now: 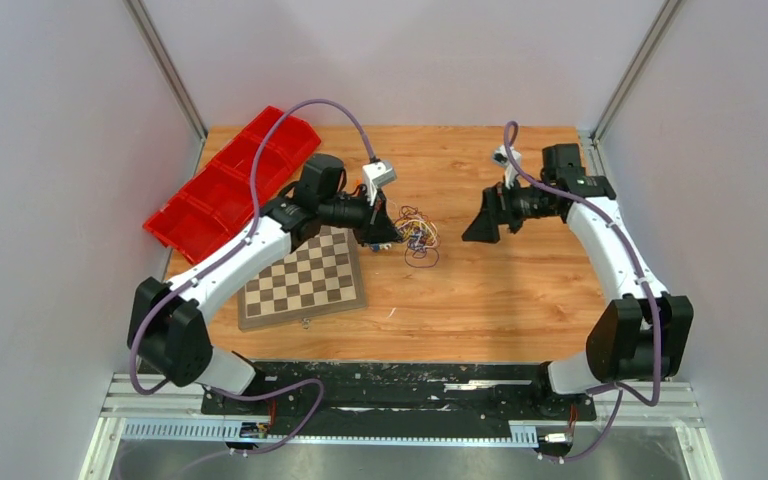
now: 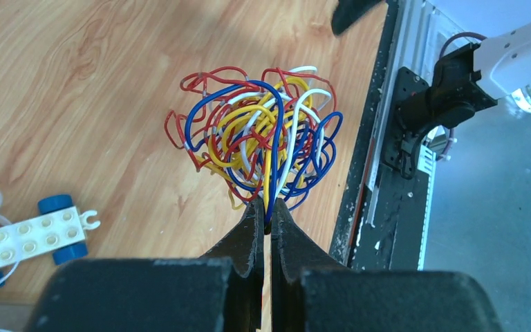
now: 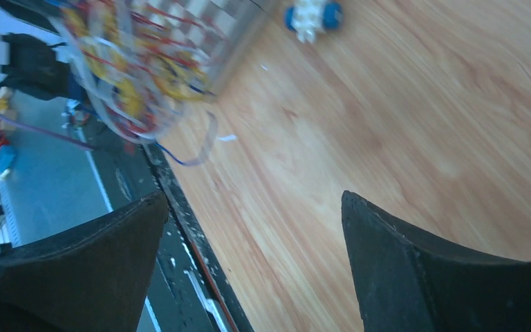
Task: Untangle the cables
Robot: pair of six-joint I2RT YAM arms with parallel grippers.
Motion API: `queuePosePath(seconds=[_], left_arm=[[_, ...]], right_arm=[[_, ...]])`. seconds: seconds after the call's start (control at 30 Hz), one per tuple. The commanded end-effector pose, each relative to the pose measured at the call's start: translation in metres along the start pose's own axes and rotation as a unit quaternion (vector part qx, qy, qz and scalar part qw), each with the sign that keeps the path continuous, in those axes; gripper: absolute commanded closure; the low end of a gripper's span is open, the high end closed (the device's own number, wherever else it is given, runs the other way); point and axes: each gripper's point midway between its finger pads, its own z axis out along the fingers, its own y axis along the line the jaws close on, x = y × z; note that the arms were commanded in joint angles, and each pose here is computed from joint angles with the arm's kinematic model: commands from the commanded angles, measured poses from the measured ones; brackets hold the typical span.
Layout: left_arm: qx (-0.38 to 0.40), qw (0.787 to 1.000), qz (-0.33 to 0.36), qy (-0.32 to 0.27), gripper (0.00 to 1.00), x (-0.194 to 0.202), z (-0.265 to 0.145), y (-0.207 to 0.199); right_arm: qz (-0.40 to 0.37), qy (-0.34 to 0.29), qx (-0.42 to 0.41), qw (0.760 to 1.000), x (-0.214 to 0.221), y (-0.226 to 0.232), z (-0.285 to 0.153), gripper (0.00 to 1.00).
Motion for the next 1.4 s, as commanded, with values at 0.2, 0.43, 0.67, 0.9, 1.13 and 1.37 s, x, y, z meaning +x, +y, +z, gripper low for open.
queuePosePath(seconds=[0.2, 0.43, 0.67, 0.9, 1.13, 1.37], left_arm=[[0.061, 0.998, 0.008, -0.031, 1.00, -0.037, 0.020, -0.025], [0.056, 0.998, 0.012, -0.022, 1.00, -0.030, 0.006, -0.031], [0.003, 1.000, -0.023, -0.010, 1.00, -0.003, -0.030, -0.010], [-0.066, 0.996, -0.031, -0.043, 1.00, -0.007, -0.070, 0.021], [-0.137, 0.988, -0.020, -0.063, 1.00, -0.013, -0.118, 0.053], [-0.182, 0.980, -0.006, -0.083, 1.00, -0.028, -0.153, 0.067]], right_arm=[[-0.055, -0.024, -0.114, 0.992, -0.047, 0.083, 0.060, 0.13], [-0.037, -0.007, -0.007, 0.999, -0.030, 0.030, 0.063, 1.00], [-0.058, -0.016, 0.204, 0.977, -0.016, -0.058, -0.010, 1.00], [-0.033, -0.027, 0.300, 0.953, -0.008, -0.112, -0.079, 1.00], [-0.026, -0.003, 0.350, 0.936, 0.010, -0.151, -0.119, 1.00], [0.012, 0.011, 0.358, 0.934, 0.032, -0.181, -0.138, 1.00]])
